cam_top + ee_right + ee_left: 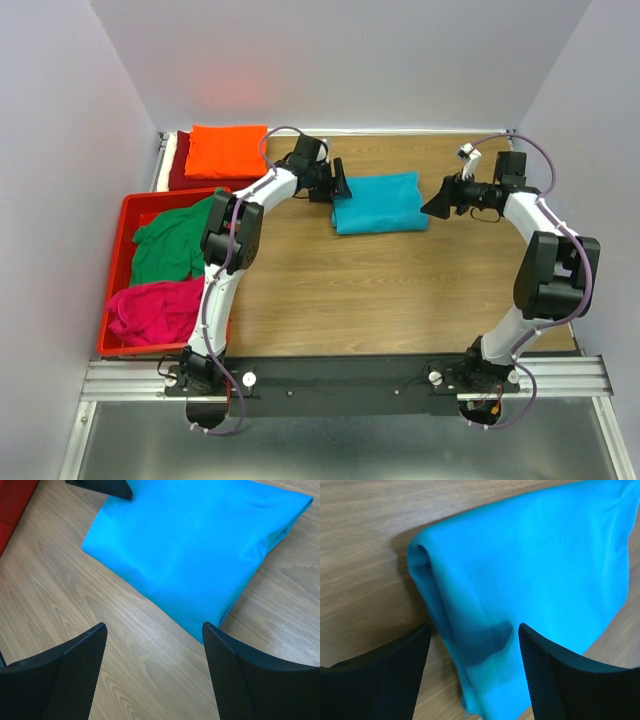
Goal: Fold and stack the t-shirts
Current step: Neatly place the folded tshirt to the corner
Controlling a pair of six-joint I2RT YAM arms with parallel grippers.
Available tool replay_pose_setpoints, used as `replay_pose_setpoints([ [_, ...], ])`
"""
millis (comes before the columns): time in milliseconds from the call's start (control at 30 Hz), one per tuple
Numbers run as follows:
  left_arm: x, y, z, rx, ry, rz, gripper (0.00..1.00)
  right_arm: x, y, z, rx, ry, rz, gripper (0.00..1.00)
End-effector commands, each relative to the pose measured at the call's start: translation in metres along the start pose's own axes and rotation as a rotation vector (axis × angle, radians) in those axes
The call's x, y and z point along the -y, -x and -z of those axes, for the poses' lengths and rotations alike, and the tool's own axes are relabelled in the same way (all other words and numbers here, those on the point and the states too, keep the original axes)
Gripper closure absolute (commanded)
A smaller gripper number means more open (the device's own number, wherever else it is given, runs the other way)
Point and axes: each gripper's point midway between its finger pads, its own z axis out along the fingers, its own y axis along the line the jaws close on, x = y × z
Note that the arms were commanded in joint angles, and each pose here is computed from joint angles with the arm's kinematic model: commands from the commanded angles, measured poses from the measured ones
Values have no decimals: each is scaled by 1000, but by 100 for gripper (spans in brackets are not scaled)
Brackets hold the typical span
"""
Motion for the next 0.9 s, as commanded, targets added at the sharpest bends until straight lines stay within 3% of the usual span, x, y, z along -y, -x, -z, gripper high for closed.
replay_pose_setpoints([
  [0,-9,-45,-16,-125,82,56,24,-13,6,10,25,34,17,17],
  [67,-6,-50,-19,-135,86,47,28,-14,10,14,36,36,21,16],
  [200,-8,-63,-26,-162,96,35,51,-15,15,20,56,41,24,16],
  [300,-2,-71,-30,-181,17,28,62,-15,16,25,67,40,20,16],
  [333,5,-70,-28,-167,-39,23,63,-15,16,27,72,42,17,16],
  [433,36,-65,-17,-112,-260,0,82,-13,17,32,83,43,9,16],
  [500,46,-54,-9,-70,-335,5,93,-11,16,33,86,44,-1,16],
  [600,55,-34,2,1,-359,-65,100,-7,14,36,88,40,-14,16],
  [667,52,-16,13,42,-275,-118,100,-8,13,36,89,47,-20,16],
  [700,45,-10,15,57,-218,-210,100,-8,14,37,92,48,-18,16],
  [867,-16,32,57,113,280,-403,100,-10,15,38,95,62,-18,16],
])
